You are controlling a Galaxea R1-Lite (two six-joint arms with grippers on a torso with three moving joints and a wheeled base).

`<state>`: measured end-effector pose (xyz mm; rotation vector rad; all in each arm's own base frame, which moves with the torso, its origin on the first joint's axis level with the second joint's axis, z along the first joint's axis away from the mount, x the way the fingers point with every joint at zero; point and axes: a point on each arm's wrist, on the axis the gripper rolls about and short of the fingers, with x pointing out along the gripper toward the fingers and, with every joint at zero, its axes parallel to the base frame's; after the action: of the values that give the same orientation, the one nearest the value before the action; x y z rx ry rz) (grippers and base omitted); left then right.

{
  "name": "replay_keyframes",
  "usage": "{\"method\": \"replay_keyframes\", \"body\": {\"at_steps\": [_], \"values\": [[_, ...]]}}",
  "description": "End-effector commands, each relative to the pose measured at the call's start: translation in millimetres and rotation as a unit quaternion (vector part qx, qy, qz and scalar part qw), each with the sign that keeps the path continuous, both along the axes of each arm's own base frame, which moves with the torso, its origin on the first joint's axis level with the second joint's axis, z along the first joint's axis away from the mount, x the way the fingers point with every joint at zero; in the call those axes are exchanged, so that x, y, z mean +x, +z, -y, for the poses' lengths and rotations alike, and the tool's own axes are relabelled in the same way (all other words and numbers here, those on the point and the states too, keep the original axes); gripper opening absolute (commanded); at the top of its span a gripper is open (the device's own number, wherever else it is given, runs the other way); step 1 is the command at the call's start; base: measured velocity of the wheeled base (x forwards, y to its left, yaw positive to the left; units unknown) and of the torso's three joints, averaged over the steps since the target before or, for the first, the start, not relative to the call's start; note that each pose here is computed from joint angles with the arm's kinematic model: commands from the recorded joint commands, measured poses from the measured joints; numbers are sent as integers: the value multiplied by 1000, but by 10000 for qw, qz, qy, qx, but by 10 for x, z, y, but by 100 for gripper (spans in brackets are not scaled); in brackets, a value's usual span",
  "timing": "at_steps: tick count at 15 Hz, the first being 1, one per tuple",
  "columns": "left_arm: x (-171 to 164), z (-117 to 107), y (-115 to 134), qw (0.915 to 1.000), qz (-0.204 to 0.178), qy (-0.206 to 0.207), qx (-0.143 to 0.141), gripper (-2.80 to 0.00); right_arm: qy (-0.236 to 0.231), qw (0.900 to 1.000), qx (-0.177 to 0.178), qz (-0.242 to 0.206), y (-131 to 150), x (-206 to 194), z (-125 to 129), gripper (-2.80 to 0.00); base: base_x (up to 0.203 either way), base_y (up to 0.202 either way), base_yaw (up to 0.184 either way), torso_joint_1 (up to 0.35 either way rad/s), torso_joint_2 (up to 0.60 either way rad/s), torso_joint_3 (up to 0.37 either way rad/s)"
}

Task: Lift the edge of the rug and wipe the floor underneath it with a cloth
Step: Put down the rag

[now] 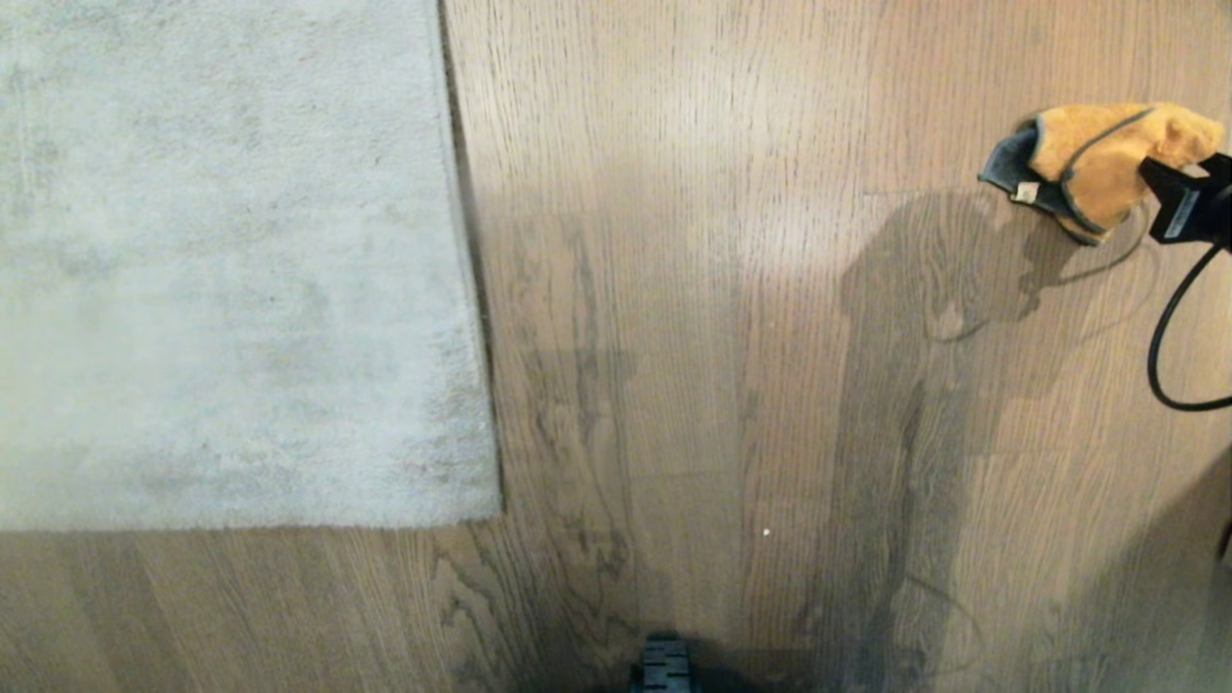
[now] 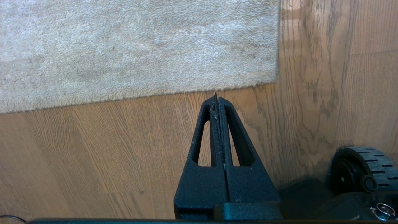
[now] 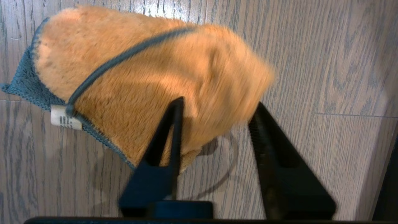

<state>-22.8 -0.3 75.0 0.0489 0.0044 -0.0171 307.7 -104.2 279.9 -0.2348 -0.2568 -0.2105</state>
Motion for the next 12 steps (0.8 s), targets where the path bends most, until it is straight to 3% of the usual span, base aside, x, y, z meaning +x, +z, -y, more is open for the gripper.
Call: {"method": "replay_keyframes", "body": {"at_steps": [1,12], "values": [[0,0,0,10000,1,1,1,-280,7,10000,-24,43,21,-33,-14,0,0,0,0,0,0,0],[0,0,0,10000,1,1,1,-280,159,9991,107,-376,-212,-602,-301,0,0,0,0,0,0,0]]}}
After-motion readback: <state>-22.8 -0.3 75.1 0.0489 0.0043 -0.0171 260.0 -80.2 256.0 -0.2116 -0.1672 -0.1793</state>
